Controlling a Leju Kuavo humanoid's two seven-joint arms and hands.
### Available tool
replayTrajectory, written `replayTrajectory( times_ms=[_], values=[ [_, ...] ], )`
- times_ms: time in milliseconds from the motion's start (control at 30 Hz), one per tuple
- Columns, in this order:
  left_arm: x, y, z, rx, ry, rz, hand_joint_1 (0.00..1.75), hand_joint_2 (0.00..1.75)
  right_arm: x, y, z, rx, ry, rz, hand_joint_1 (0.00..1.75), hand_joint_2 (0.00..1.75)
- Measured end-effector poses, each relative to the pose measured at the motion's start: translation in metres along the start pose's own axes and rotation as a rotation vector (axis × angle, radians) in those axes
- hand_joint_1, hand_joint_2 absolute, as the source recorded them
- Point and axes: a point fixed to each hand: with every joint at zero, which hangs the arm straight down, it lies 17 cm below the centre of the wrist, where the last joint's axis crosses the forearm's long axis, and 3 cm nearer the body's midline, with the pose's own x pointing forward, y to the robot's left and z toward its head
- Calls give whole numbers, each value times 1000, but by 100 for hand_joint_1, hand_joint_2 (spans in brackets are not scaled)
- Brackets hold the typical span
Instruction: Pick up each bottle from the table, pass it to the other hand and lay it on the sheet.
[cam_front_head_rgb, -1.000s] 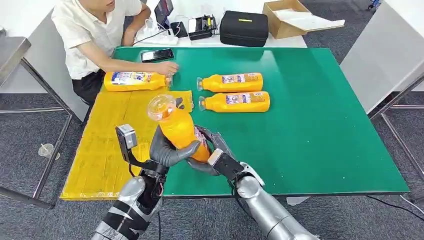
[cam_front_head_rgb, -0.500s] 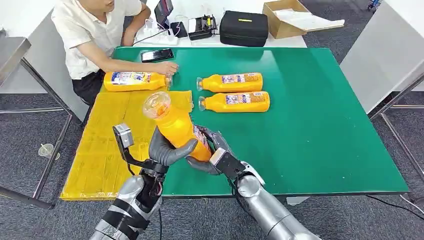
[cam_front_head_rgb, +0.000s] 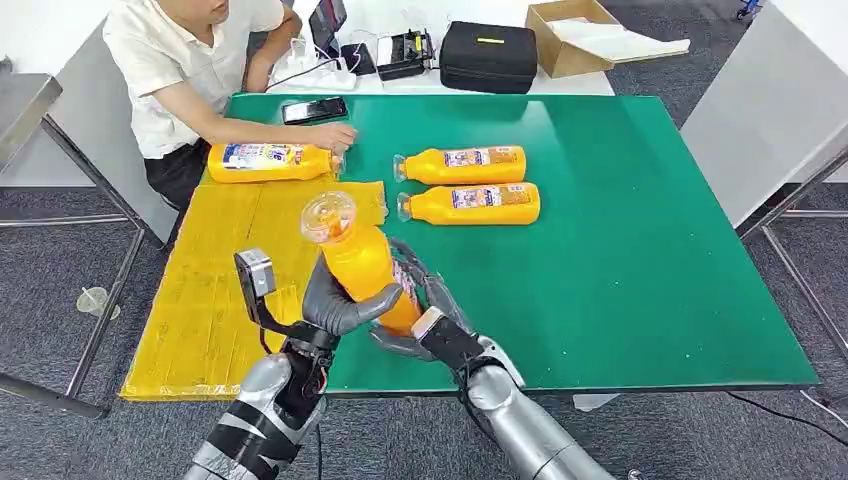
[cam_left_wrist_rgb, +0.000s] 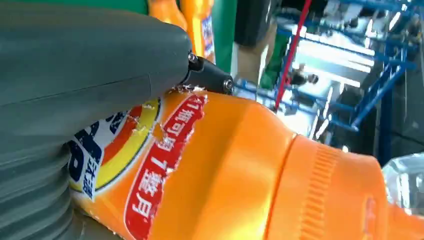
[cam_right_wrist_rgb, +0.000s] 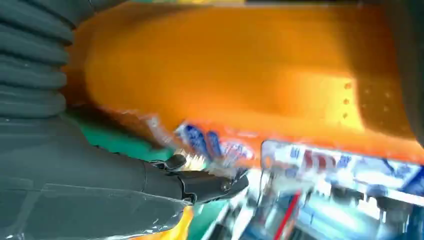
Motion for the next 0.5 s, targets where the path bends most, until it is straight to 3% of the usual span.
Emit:
replayTrajectory(
  times_ms=[133,167,500],
  values=[
    [-1,51,6,168,13,-245,175,175,-7,-51,31,-296,-6,417,0,0],
    [0,60,9,187,12,-259,175,175,-8,-56,39,-315,-6,461,0,0],
    [37,115,30,355,-59,-429,175,175,-9,-123,101,-559,119,565,0,0]
  ],
)
